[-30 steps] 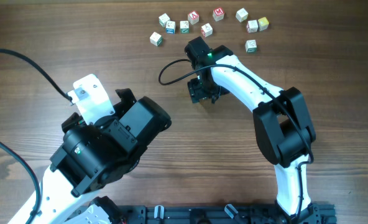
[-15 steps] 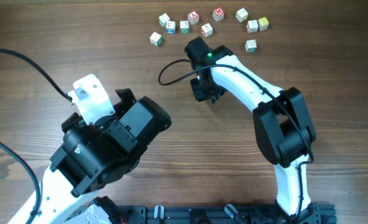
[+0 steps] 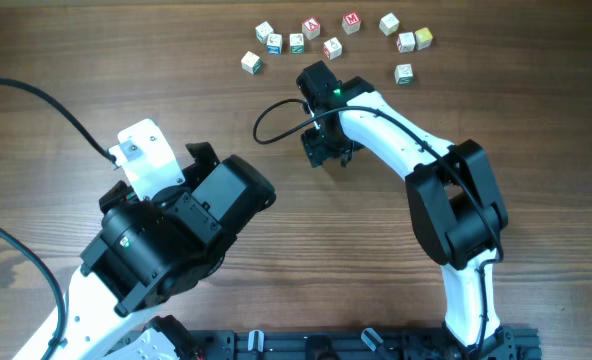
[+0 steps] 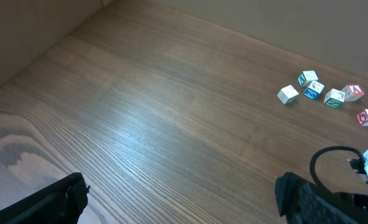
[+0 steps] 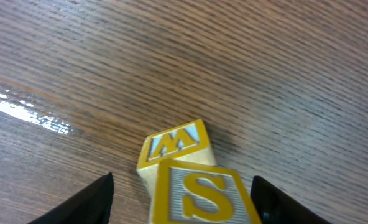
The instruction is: Form a tower
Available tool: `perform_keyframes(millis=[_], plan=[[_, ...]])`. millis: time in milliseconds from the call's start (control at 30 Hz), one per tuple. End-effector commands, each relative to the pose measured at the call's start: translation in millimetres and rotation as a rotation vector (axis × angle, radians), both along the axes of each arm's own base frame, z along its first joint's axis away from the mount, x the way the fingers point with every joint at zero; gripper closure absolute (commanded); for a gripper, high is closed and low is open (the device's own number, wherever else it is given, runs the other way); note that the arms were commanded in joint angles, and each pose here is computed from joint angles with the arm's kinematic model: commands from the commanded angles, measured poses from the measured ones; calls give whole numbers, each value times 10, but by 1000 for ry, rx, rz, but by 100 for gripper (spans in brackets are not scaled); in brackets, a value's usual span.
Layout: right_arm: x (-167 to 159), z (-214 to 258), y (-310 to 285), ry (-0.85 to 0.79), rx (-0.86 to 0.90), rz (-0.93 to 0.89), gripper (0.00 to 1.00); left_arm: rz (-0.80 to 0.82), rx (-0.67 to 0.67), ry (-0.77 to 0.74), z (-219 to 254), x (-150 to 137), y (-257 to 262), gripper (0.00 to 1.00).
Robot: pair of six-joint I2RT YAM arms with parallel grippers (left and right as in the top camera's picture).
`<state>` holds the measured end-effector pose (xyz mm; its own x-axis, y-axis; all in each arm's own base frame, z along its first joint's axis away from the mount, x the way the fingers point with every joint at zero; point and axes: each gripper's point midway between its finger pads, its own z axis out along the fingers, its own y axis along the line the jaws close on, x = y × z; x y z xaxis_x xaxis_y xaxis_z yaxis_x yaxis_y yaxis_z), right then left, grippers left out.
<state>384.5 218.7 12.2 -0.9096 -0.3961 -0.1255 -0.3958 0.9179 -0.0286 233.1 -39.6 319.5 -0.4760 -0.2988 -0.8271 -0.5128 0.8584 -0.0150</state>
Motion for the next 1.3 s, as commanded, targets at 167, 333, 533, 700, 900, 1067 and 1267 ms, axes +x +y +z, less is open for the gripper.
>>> perform_keyframes(millis=[167, 333, 533, 700, 900, 1067, 1267], plan=[[-31, 6, -12, 1, -2, 17, 57, 11, -5, -3, -14, 5, 1, 0], [-14, 9, -53, -9, -21, -24, 69, 11, -5, -3, -14, 5, 1, 0], [-5, 21, -87, -15, -27, -119, 75, 11, -5, -3, -14, 5, 1, 0], [14, 27, -144, -32, -35, -290, 74, 11, -5, -3, -14, 5, 1, 0], [36, 29, -122, -40, -6, -405, 54, 11, -5, -3, -14, 5, 1, 0], [85, 94, -95, -52, -2, -367, 37, 11, -5, -3, -14, 5, 1, 0], [102, 101, -82, -57, -22, -199, 57, 11, -5, -3, -14, 5, 1, 0]])
